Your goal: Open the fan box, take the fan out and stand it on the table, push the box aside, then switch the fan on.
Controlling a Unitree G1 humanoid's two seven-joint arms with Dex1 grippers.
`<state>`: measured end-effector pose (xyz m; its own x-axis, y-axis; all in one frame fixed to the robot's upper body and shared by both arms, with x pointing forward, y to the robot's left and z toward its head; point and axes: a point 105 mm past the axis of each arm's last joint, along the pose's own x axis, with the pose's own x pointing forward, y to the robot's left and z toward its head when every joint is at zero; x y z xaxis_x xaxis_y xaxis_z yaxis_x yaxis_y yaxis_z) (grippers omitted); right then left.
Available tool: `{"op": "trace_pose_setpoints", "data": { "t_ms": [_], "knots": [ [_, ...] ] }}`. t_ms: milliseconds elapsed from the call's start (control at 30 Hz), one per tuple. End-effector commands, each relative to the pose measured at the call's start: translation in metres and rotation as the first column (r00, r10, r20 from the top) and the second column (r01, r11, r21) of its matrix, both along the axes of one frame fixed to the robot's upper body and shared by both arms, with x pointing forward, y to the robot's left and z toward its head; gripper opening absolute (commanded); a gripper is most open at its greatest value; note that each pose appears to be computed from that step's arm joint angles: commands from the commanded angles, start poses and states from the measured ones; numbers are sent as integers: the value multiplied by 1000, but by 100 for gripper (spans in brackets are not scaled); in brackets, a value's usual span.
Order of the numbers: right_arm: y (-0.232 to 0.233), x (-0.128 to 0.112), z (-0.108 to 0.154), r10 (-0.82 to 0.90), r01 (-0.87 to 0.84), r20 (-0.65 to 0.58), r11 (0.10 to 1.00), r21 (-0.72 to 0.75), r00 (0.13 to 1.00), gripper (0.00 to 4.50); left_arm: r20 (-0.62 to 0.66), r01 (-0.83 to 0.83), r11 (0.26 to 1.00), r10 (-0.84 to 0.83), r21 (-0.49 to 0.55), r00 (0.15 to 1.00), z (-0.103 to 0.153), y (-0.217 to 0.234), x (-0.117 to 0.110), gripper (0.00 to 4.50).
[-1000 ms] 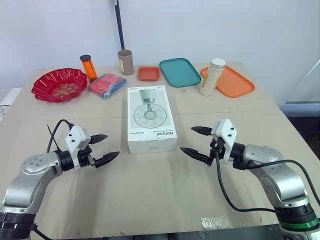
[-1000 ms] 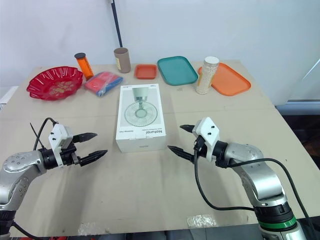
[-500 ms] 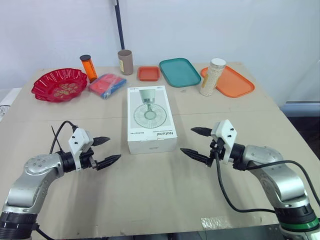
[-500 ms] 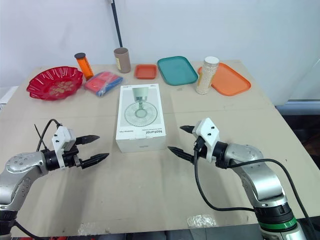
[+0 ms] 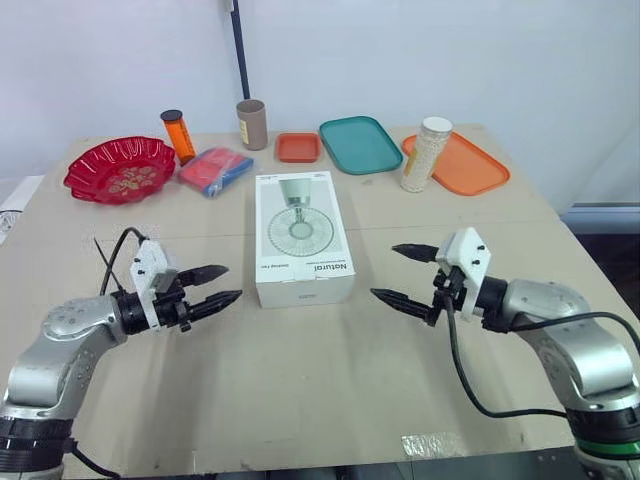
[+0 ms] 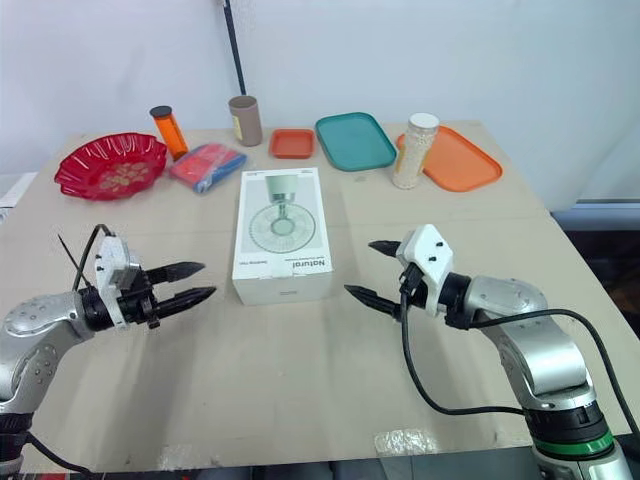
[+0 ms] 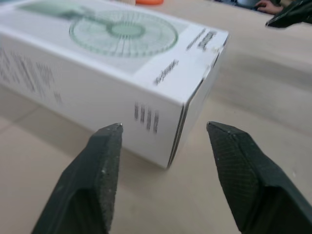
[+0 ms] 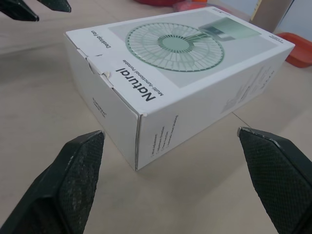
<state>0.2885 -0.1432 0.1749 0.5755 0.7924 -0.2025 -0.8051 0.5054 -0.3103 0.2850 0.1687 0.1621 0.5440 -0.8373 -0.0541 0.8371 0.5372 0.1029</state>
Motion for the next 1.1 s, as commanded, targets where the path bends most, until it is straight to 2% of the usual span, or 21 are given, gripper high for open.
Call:
{"op": "trace_pose_setpoints", "data": {
  "t_ms": [33, 167, 200, 333, 533, 733, 933, 1100],
  "knots": [
    [21, -10, 24, 70, -70, 90, 998, -1, 993, 450, 114, 32, 999, -27, -41, 993, 30, -19, 7, 139],
    [34, -10, 24, 100, -99, 106, 995, -15, 989, 450, 162, 30, 999, -23, -37, 987, 39, -28, 20, 19],
    [37, -9, 24, 109, -108, 110, 994, -17, 988, 450, 160, 21, 999, -17, -26, 987, 38, -31, 25, 4],
    [55, -8, 21, 162, -156, 134, 986, -57, 978, 450, 154, 1, 998, -9, 57, 988, 22, -40, 41, 4],
    [79, 6, 19, 213, -193, 165, 972, -131, 963, 450, 167, -98, 975, 65, 197, 984, -7, -29, 61, 4],
    [89, 36, 14, 181, -136, 195, 965, -223, 964, 450, 170, -82, 975, 47, 206, 984, -13, -33, 61, 4],
    [92, 43, 4, 226, -154, 208, 938, -311, 952, 450, 174, -82, 977, 48, 195, 984, -12, -36, 60, 4],
    [95, 49, 9, 218, -140, 239, 942, -306, 946, 450, 181, -89, 978, 55, 188, 982, -10, -37, 59, 4]
  ]
}}
